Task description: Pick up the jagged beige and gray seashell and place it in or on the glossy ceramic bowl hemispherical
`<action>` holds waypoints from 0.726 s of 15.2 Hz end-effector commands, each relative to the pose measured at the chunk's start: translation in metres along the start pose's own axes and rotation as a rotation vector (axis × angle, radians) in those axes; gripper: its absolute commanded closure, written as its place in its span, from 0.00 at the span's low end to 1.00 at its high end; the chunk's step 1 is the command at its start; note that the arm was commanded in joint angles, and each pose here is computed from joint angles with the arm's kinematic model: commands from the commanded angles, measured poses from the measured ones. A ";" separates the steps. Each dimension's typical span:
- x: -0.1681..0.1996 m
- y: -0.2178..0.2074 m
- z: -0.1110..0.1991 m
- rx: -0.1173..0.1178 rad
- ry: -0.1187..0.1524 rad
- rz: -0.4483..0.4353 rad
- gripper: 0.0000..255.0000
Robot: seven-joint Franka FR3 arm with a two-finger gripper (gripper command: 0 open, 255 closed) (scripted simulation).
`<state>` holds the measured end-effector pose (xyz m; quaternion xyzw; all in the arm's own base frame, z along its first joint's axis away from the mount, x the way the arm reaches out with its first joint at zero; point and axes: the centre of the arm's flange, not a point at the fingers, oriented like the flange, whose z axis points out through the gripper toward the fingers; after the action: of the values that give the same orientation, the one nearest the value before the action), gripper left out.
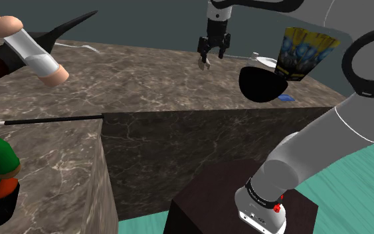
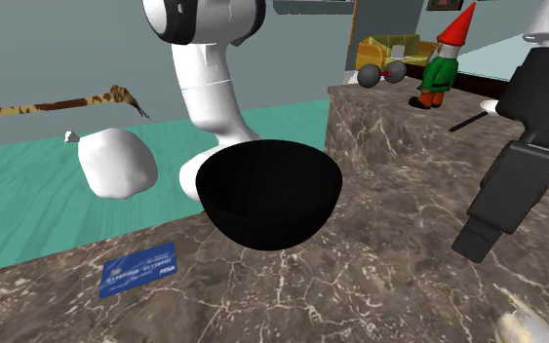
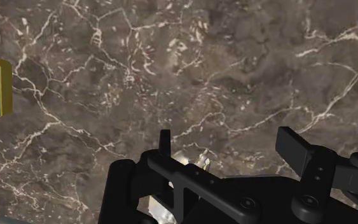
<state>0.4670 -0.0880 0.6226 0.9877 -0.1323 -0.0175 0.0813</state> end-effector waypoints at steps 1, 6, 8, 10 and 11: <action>0.025 0.013 -0.002 -0.006 -0.011 0.023 0.00; 0.084 0.042 -0.004 -0.019 -0.036 0.075 0.00; 0.083 0.042 0.007 -0.019 -0.036 0.075 0.00; 0.083 0.042 0.017 -0.019 -0.036 0.075 0.00; 0.083 0.042 0.023 -0.019 -0.036 0.075 0.00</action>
<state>0.5345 -0.1527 0.6116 0.9808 -0.1703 -0.0333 0.0888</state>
